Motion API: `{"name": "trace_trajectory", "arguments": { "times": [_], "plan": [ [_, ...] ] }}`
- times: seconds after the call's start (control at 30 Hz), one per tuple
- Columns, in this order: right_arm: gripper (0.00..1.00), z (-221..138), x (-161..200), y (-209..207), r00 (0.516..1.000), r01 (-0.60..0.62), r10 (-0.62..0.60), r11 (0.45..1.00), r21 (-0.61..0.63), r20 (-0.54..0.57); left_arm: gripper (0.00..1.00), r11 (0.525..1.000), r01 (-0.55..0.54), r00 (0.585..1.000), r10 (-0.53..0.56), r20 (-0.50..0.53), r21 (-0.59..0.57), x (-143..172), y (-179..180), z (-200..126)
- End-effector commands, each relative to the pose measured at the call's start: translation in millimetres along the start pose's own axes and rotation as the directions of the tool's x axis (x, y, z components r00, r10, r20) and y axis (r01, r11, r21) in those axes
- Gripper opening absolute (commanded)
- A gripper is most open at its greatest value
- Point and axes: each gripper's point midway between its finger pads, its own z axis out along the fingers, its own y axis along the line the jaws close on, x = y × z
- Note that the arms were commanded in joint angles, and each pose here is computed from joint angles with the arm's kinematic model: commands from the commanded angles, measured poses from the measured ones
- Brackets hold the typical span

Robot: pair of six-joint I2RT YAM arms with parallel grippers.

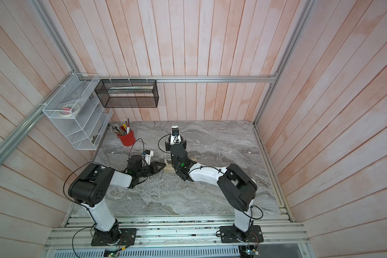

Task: Use a claw hammer to pull out a nail
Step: Remove the nail from the mounting plate.

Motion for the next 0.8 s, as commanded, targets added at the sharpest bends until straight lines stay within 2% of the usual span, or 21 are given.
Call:
{"name": "trace_trajectory", "arguments": {
  "times": [0.0, 0.77],
  "plan": [
    [0.0, -8, -8, 1, 0.99, -0.137, 0.138, 0.99, -0.034, 0.02, 0.27, 1.0, -0.01, 1.0, 0.01, -0.017, 0.029, 7, -9, 0],
    [0.0, -11, 14, -22, 0.955, -0.296, 0.294, 0.954, -0.04, -0.039, 0.28, 1.0, -0.023, 0.999, 0.022, -0.034, -0.015, 13, -2, 1]
  ]
}}
